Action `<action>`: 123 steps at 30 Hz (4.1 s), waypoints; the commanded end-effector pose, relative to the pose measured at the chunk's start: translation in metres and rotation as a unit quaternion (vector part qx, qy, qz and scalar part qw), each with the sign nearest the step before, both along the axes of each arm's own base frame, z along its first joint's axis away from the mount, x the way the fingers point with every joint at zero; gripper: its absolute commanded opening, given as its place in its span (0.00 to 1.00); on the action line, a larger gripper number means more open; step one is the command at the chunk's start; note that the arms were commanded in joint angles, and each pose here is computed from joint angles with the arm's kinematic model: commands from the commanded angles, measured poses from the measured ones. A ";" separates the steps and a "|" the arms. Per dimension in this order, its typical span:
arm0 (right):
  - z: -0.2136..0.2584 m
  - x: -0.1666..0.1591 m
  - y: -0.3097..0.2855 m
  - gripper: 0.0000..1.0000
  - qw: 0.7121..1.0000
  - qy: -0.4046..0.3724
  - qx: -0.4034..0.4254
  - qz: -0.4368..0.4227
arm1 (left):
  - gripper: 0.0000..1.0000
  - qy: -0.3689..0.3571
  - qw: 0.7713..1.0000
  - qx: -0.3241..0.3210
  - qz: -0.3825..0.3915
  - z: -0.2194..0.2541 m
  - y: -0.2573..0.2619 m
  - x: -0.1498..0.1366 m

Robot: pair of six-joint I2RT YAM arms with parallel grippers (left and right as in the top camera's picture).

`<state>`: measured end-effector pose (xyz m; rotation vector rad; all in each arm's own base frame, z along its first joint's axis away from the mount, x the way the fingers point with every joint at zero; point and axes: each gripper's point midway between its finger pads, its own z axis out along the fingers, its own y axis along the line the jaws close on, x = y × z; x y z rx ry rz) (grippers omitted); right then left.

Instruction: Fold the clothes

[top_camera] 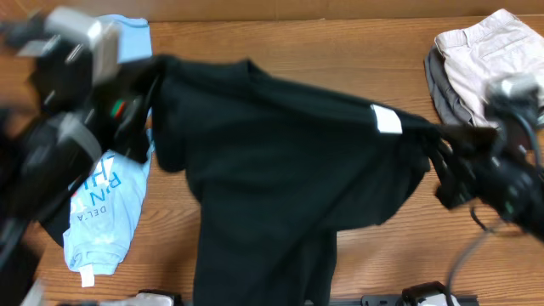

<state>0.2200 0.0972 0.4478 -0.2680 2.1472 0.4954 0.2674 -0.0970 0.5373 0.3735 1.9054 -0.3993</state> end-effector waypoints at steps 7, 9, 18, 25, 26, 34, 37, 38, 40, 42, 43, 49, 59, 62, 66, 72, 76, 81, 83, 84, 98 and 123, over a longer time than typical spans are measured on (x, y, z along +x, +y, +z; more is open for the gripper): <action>-0.119 0.114 -0.028 0.04 0.966 0.190 -0.137 -0.107 | 0.04 0.187 0.969 0.110 0.116 -0.138 0.030 0.145; -0.152 0.142 -0.027 0.04 0.955 0.224 -0.157 -0.111 | 0.04 0.226 0.959 0.126 0.119 -0.174 0.029 0.169; -0.280 0.272 -0.049 0.04 0.939 0.250 -0.173 -0.161 | 0.04 0.290 0.939 0.145 0.115 -0.301 0.016 0.267; -0.292 0.352 -0.082 0.98 0.957 0.158 -0.086 -0.228 | 0.61 0.211 0.963 0.107 0.133 -0.330 0.005 0.343; -0.287 0.357 -0.083 1.00 0.961 0.146 -0.073 -0.223 | 0.80 0.201 0.965 0.104 0.134 -0.326 0.004 0.347; -0.192 0.324 -0.088 1.00 0.970 0.140 0.002 -0.199 | 1.00 0.152 0.975 0.083 0.140 -0.247 0.017 0.325; -0.188 0.300 -0.084 1.00 0.966 0.172 0.001 -0.193 | 1.00 0.178 0.971 0.111 0.114 -0.252 0.020 0.306; -0.194 0.293 -0.083 1.00 0.964 0.188 -0.006 -0.189 | 1.00 0.189 0.969 0.120 0.107 -0.257 0.020 0.301; -0.215 0.269 -0.083 1.00 0.950 0.249 -0.019 -0.186 | 1.00 0.230 0.958 0.142 0.090 -0.283 0.020 0.292; -0.233 0.253 -0.082 1.00 0.938 0.293 -0.026 -0.185 | 1.00 0.262 0.949 0.155 0.081 -0.303 0.021 0.285; -0.241 0.248 -0.082 1.00 0.933 0.307 -0.028 -0.184 | 1.00 0.278 0.944 0.162 0.076 -0.315 0.021 0.282; -0.299 0.226 -0.081 0.96 0.908 0.375 -0.036 -0.184 | 1.00 0.348 0.918 0.183 0.058 -0.375 0.022 0.277; -0.378 0.214 -0.088 0.88 0.886 0.407 -0.013 -0.222 | 0.99 0.415 0.890 0.169 0.080 -0.455 0.030 0.287; -0.390 0.214 -0.092 0.83 0.888 0.401 -0.009 -0.226 | 0.95 0.424 0.886 0.168 0.083 -0.470 0.034 0.288; -0.401 0.216 -0.092 0.79 0.889 0.395 -0.002 -0.232 | 0.85 0.419 0.889 0.166 0.087 -0.482 0.037 0.296; -0.413 0.214 -0.087 0.63 0.888 0.397 0.018 -0.234 | 0.49 0.391 0.901 0.161 0.091 -0.480 0.036 0.312; -0.423 0.210 -0.086 0.59 0.883 0.400 0.025 -0.243 | 0.50 0.376 0.908 0.154 0.097 -0.477 0.035 0.321; -0.429 0.207 -0.086 0.47 0.883 0.401 0.025 -0.243 | 0.52 0.374 0.909 0.152 0.098 -0.480 0.034 0.323; -0.429 0.208 -0.086 0.44 0.883 0.400 0.026 -0.245 | 0.52 0.380 0.907 0.153 0.097 -0.487 0.034 0.322; -0.429 0.208 -0.086 0.43 0.883 0.400 0.027 -0.244 | 0.53 0.386 0.905 0.153 0.098 -0.493 0.034 0.321; -0.429 0.217 -0.093 0.04 0.888 0.381 0.019 -0.255 | 0.04 0.415 0.892 0.139 0.109 -0.540 0.033 0.322; -0.312 0.278 -0.199 1.00 0.921 0.251 0.004 -0.298 | 0.13 0.265 0.946 0.065 0.178 -0.392 0.066 0.366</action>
